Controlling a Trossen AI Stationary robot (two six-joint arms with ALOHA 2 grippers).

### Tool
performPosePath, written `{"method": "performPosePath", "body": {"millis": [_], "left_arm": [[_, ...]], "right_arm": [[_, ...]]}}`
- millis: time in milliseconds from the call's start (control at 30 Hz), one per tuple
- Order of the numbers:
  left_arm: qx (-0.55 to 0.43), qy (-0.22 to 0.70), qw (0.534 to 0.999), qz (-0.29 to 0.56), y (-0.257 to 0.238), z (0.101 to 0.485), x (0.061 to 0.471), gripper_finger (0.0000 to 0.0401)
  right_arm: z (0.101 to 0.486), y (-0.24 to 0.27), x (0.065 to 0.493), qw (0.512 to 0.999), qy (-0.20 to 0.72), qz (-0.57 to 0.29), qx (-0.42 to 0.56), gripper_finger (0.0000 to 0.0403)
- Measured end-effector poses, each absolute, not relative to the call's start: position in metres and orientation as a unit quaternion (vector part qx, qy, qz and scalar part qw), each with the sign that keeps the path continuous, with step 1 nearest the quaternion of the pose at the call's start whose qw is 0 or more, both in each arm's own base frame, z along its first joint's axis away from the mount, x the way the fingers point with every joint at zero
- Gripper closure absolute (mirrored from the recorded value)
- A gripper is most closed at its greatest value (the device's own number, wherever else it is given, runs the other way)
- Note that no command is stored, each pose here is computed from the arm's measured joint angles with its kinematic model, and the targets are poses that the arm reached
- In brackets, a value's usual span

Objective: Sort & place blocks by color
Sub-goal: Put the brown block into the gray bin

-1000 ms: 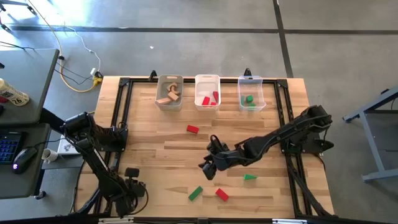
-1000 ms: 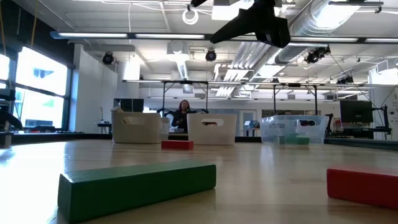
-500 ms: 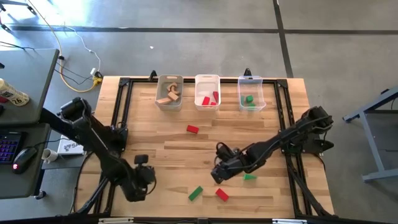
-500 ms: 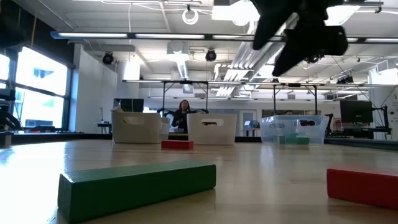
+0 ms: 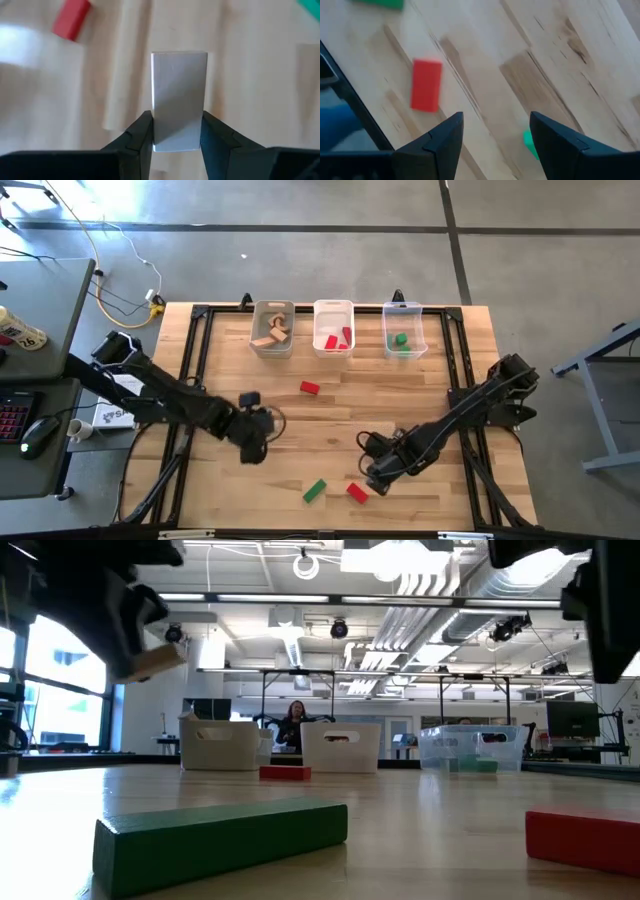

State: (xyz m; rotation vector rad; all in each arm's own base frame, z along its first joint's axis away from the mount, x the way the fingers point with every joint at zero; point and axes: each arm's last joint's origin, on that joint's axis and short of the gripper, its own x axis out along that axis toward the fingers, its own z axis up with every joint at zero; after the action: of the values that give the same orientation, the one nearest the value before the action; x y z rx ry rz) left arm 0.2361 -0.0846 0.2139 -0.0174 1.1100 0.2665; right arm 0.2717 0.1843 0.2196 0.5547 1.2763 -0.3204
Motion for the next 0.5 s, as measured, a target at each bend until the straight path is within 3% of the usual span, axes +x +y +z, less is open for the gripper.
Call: {"method": "performPosePath", "body": {"millis": [500], "left_arm": [[-0.036, 0.514, 0.834, 0.198, 0.031, 0.226, 0.25, 0.0297]], "right_arm": [[0.217, 0.186, 0.26, 0.747, 0.634, -0.103, 0.171, 0.0188]]}}
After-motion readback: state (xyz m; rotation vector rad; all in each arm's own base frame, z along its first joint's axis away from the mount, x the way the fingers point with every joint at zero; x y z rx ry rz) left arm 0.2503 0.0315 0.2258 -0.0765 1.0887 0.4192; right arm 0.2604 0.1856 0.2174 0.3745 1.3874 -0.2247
